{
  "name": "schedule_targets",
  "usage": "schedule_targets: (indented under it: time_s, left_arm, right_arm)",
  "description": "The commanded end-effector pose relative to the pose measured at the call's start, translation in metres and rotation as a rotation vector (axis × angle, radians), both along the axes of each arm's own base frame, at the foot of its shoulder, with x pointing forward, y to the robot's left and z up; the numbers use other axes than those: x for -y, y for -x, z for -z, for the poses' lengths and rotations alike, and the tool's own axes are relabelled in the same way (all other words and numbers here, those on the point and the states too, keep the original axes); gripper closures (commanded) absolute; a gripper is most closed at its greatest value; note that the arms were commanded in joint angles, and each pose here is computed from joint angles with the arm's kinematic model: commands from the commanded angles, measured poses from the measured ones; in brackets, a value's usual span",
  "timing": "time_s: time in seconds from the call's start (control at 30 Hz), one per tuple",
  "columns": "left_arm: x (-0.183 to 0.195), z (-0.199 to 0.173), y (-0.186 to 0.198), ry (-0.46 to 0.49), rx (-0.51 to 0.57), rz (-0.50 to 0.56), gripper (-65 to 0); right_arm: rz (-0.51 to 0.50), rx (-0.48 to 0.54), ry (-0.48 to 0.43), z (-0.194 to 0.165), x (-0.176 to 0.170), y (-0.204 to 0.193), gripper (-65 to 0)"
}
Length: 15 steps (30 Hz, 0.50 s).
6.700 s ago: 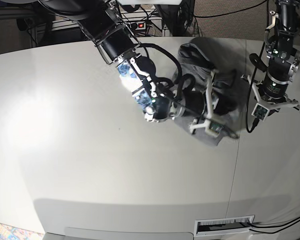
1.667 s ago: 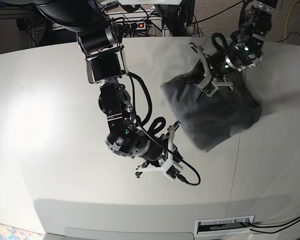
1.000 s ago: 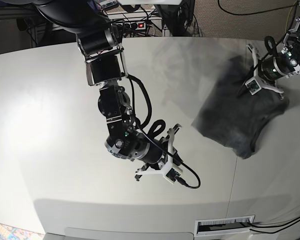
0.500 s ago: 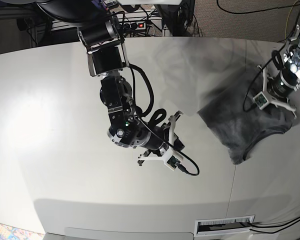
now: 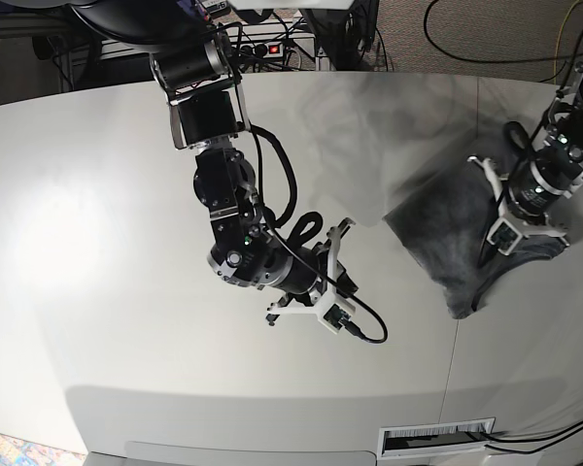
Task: Fold the T-shirt properly
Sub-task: 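Grasp the bundle's edge with the left gripper and straighten it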
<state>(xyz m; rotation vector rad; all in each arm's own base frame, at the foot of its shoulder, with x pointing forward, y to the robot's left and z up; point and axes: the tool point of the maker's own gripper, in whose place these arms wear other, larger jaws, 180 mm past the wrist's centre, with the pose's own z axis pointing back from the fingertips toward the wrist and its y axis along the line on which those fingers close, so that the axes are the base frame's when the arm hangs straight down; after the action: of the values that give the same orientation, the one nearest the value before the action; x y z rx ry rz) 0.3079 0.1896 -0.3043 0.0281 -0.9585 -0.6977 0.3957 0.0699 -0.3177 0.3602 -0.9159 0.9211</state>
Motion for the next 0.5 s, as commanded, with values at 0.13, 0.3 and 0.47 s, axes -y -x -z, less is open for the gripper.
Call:
schedule_targets:
  time_s: [0.13,0.3,0.47]
  left_arm:
    - [0.041,-0.020,-0.008,0.159,0.094,0.017,0.0]
    - [0.060,-0.012,-0.015,0.216,0.150,-0.014,0.0]
    - [0.060,0.023,-0.027,0.257,0.108,-0.092,0.0]
  right_arm:
    - [-0.002,0.050,-0.033,-0.021,-0.005,-0.010,-1.8]
    - [0.002,0.031,-0.006,-0.017,-0.002,-0.008,-1.8]
    - [0.004,0.028,0.006,-0.016,-0.001,-0.009,-1.8]
